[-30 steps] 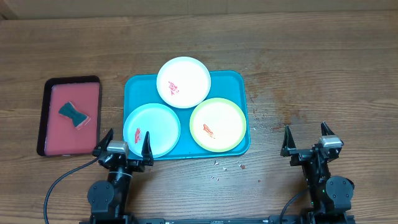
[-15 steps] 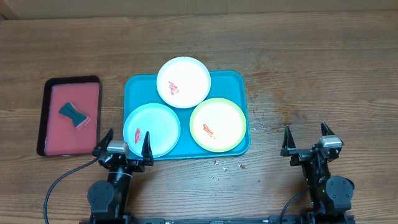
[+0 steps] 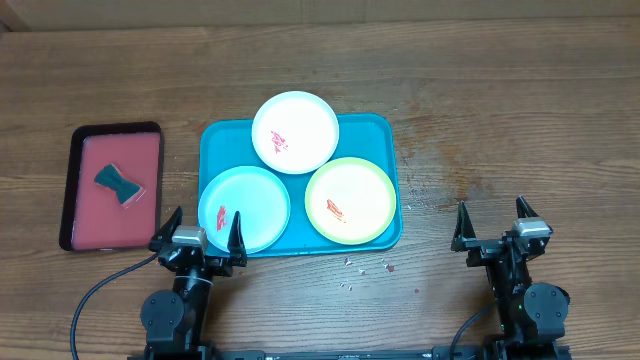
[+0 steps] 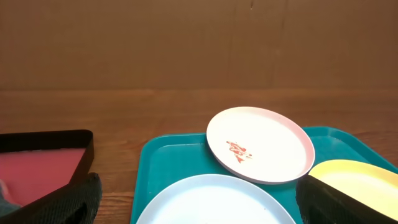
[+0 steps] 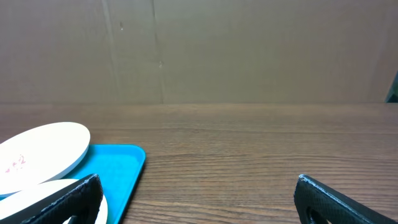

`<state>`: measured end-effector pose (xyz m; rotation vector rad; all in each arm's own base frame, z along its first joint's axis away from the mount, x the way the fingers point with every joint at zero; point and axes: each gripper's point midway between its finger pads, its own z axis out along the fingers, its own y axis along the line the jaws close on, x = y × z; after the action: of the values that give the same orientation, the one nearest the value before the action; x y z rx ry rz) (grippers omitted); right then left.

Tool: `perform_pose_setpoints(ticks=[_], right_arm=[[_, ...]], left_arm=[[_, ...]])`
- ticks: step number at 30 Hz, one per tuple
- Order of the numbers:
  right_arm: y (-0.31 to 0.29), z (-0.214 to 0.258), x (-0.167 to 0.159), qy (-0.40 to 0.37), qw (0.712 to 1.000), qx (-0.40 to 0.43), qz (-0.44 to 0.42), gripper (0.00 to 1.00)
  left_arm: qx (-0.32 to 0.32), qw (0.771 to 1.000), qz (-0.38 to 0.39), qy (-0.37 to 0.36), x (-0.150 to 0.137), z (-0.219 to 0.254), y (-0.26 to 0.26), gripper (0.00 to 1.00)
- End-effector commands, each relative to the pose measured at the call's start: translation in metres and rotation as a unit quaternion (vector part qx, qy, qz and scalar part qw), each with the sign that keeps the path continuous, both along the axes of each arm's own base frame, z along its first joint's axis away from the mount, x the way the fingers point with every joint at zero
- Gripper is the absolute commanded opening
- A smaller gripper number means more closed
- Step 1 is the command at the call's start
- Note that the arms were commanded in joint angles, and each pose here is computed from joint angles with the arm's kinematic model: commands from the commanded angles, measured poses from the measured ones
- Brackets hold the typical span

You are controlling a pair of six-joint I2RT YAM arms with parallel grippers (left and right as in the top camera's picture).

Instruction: Clean dirty plates on tray and stack at the side

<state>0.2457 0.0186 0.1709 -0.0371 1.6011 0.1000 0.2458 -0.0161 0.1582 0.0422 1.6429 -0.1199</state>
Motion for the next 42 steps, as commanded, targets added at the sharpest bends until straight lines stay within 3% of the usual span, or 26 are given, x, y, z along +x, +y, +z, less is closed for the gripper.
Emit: perform_pose_setpoints(ticks=[1, 2, 4, 6, 9, 12, 15, 17, 19, 21, 22, 24, 26, 31, 34, 35, 42], right_arm=[[0.001, -0.001, 0.000, -0.003, 1.000, 0.002, 0.002, 1.00], [0.001, -0.001, 0.000, -0.003, 1.000, 0.002, 0.002, 1.00], [0.001, -0.001, 0.000, -0.003, 1.000, 0.002, 0.002, 1.00], [0.001, -0.001, 0.000, -0.003, 1.000, 0.002, 0.002, 1.00], [0.001, -0.001, 0.000, -0.003, 1.000, 0.002, 0.002, 1.00], [0.001, -0.001, 0.000, -0.003, 1.000, 0.002, 0.002, 1.00], [0.001, -0.001, 0.000, -0.003, 1.000, 0.002, 0.002, 1.00], [0.001, -0.001, 0.000, -0.003, 1.000, 0.002, 0.002, 1.00], [0.001, -0.001, 0.000, -0.003, 1.000, 0.002, 0.002, 1.00], [0.001, -0.001, 0.000, -0.003, 1.000, 0.002, 0.002, 1.00], [0.001, -0.001, 0.000, -0.003, 1.000, 0.002, 0.002, 1.00], [0.001, -0.001, 0.000, -0.003, 1.000, 0.002, 0.002, 1.00], [0.001, -0.001, 0.000, -0.003, 1.000, 0.002, 0.002, 1.00], [0.001, -0.001, 0.000, -0.003, 1.000, 0.002, 0.002, 1.00], [0.001, -0.001, 0.000, -0.003, 1.000, 0.002, 0.002, 1.00], [0.001, -0.001, 0.000, -0.003, 1.000, 0.002, 0.002, 1.00], [0.001, -0.001, 0.000, -0.003, 1.000, 0.002, 0.002, 1.00]], left_arm=[[-0.051, 0.997, -0.050, -0.002, -0.003, 0.004, -0.017, 1.00], [-0.102, 0.990, -0.093, 0.008, -0.007, 0.005, -0.033, 1.00], [-0.228, 0.953, -0.189, 0.056, -0.022, 0.007, -0.067, 1.00], [-0.319, 0.915, -0.225, 0.101, -0.031, 0.008, -0.082, 1.00], [-0.368, 0.896, -0.217, 0.117, -0.031, 0.010, -0.081, 1.00], [-0.340, 0.901, -0.264, 0.044, -0.037, 0.046, -0.086, 1.00], [-0.247, 0.912, -0.302, -0.125, -0.058, 0.121, -0.084, 1.00], [-0.215, 0.925, -0.264, -0.168, -0.062, 0.157, -0.073, 1.00], [-0.177, 0.944, -0.230, -0.157, -0.063, 0.178, -0.067, 1.00], [-0.146, 0.968, -0.168, -0.115, -0.056, 0.190, -0.052, 1.00], [-0.145, 0.985, -0.082, -0.039, -0.044, 0.192, -0.029, 1.00], [-0.096, 0.994, -0.026, 0.050, -0.031, 0.192, -0.012, 1.00], [-0.047, 0.990, -0.021, 0.129, -0.018, 0.190, -0.010, 1.00], [-0.028, 0.962, -0.012, 0.270, 0.011, 0.186, -0.005, 1.00], [-0.070, 0.936, 0.121, 0.323, 0.030, 0.178, 0.037, 1.00], [-0.089, 0.916, 0.172, 0.351, 0.037, 0.170, 0.057, 1.00], [-0.144, 0.834, 0.288, 0.448, 0.067, 0.104, 0.137, 1.00]])
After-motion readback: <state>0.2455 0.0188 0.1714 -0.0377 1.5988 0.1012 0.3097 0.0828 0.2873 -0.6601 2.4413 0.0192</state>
